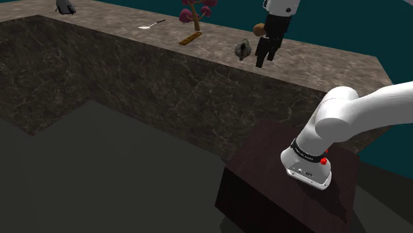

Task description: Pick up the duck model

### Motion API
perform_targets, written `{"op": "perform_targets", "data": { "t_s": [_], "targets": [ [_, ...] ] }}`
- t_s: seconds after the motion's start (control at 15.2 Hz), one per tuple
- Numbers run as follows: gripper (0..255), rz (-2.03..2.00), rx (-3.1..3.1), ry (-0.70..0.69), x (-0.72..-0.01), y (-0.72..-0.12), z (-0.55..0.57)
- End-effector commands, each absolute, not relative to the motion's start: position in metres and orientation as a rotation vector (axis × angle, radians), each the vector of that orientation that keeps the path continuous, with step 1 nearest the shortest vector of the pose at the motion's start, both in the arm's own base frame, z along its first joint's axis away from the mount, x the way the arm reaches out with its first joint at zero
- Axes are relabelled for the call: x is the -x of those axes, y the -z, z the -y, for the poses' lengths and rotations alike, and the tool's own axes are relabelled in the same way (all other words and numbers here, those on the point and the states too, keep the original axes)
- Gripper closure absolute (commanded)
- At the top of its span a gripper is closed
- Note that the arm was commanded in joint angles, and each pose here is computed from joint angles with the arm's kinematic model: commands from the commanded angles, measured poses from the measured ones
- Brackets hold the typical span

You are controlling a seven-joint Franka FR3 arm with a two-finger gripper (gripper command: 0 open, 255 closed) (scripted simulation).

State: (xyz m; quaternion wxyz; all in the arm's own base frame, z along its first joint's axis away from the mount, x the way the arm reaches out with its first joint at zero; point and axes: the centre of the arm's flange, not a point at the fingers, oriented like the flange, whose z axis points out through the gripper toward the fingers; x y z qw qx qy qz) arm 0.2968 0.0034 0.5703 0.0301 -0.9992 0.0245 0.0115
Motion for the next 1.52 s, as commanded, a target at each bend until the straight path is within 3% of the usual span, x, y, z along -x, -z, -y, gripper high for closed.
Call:
{"op": "perform_targets", "data": {
  "t_s": [0.0,1.45],
  "targets": [
    [0,-0.076,3.08,-0.035,-0.297,-0.57,-0.003],
    [0,-1.144,2.858,0.105,-0.486,-0.537,0.186]
  ]
}}
